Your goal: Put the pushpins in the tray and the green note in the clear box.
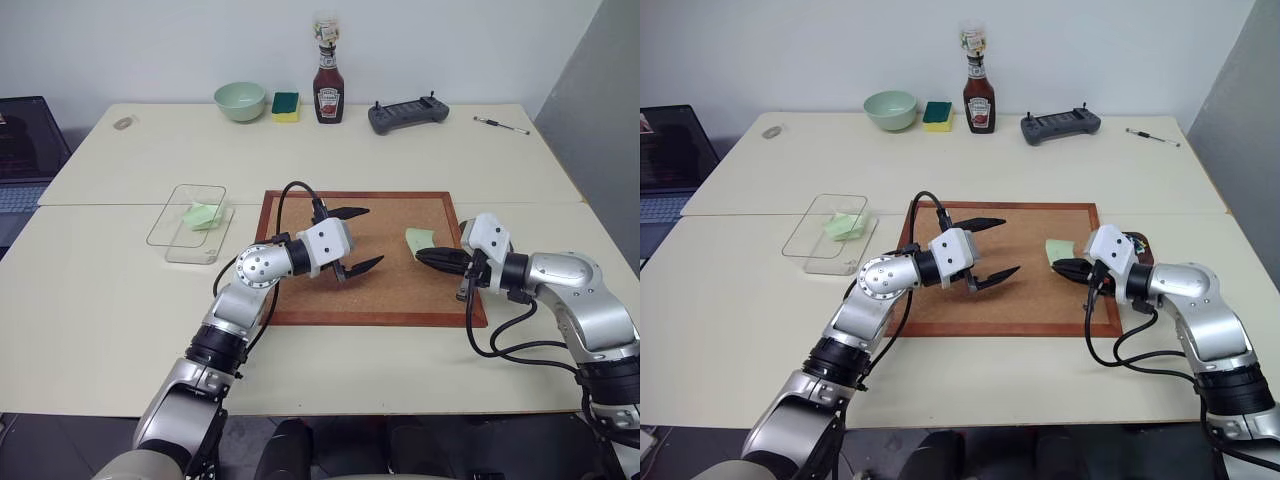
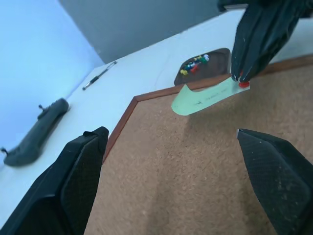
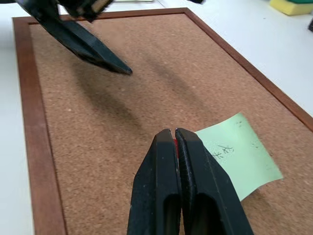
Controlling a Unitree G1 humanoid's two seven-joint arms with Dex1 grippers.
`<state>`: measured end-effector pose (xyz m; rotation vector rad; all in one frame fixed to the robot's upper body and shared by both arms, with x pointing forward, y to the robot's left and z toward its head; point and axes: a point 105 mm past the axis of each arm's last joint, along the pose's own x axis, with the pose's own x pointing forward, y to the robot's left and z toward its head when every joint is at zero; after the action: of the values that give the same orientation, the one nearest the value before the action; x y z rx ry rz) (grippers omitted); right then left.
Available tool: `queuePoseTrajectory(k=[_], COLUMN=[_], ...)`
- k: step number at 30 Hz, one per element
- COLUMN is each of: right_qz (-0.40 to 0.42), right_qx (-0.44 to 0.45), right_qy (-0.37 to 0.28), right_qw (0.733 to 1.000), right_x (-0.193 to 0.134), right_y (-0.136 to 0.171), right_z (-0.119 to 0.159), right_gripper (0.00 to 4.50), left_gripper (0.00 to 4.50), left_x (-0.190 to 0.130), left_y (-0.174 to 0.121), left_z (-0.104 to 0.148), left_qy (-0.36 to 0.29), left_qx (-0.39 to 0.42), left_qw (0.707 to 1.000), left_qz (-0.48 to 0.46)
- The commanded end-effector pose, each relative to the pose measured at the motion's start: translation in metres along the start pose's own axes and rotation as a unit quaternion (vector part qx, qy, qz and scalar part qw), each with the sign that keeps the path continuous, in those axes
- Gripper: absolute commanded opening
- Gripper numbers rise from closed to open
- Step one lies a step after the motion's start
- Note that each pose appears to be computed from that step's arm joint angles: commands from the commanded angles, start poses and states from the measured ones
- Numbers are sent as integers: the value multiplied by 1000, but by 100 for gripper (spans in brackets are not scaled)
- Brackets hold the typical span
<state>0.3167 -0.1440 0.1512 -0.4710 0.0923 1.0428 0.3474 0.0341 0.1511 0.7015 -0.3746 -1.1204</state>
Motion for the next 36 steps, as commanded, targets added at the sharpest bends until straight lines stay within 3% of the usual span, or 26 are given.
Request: queuePoseTrajectory(k=[1, 27, 31, 36], right_qz=[15, 37, 37, 38], right_qx=[-28, -26, -26, -25], right_qy=[-24, -46, -48, -50], right_qw=[999, 998, 998, 998], right_x=[1, 6, 6, 6], right_y=[1, 7, 7, 8], right_z=[23, 45, 46, 47], right_gripper=[0, 0, 0, 0], left_gripper=[445, 445, 394, 287], left_x=[7, 40, 44, 49], left_y=[-3, -4, -5, -6], left_z=[12, 8, 6, 6], left_qy=[-28, -45, -42, -44], left_qx=[75, 156, 157, 164], left_qw=[996, 985, 985, 983], left_qz=[-37, -59, -61, -66])
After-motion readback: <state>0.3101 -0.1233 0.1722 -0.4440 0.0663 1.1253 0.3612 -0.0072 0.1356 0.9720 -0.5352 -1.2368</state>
